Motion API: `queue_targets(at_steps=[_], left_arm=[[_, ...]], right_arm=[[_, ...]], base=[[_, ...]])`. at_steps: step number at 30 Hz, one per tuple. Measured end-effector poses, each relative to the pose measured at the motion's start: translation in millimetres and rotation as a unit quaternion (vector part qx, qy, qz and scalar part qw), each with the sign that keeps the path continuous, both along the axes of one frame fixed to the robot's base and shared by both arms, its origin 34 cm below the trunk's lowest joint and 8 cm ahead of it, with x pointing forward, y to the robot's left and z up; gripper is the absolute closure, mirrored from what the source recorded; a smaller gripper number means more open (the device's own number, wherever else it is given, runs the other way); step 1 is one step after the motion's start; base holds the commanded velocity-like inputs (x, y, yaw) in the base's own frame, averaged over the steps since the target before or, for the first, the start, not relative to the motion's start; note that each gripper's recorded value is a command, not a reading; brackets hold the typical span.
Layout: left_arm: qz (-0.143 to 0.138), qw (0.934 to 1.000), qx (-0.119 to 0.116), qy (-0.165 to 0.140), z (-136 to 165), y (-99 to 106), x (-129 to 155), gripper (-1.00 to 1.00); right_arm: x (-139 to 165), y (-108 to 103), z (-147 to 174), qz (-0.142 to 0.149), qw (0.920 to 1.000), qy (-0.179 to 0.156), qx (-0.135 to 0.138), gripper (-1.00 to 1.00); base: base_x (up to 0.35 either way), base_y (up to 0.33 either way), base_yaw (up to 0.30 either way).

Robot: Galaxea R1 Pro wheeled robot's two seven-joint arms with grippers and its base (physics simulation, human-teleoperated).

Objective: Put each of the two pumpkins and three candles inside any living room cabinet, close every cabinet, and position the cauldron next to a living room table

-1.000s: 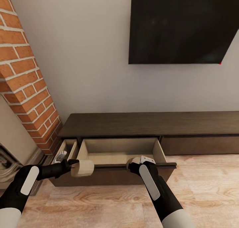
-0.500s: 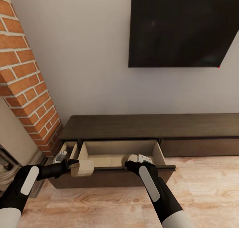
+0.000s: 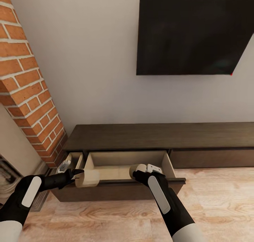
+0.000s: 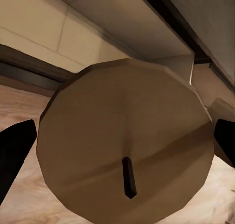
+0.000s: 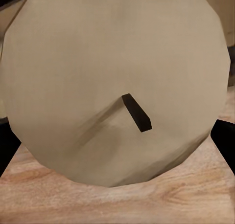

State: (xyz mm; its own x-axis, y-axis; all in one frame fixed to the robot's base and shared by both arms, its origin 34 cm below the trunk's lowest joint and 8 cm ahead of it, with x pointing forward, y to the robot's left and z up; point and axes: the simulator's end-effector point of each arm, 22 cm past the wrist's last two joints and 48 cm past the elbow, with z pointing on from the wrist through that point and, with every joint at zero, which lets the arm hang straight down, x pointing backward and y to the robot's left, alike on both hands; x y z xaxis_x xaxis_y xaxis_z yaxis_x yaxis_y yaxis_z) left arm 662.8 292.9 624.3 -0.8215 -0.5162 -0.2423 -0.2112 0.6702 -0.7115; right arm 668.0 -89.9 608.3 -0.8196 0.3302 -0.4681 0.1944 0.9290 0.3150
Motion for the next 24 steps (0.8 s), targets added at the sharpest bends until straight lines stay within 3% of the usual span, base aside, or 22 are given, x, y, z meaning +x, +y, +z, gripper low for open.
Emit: queue_targets(at_steps=[13, 24], left_arm=[[0.0, 1.0, -0.002, -0.001, 25.7, -0.9, 3.5, 1.0], [-0.003, 0.9999, 0.013, 0.005, 38.9, -2.9, 4.1, 1.0]], right_arm=[[3.2, 0.0, 25.0, 0.0, 1.0, 0.0, 0.0, 1.0], [5.4, 0.4, 45.3, 0.0, 1.0, 0.0, 0.001, 1.0]], base=[[0.0, 0.0, 0.0], [0.0, 0.0, 0.0]])
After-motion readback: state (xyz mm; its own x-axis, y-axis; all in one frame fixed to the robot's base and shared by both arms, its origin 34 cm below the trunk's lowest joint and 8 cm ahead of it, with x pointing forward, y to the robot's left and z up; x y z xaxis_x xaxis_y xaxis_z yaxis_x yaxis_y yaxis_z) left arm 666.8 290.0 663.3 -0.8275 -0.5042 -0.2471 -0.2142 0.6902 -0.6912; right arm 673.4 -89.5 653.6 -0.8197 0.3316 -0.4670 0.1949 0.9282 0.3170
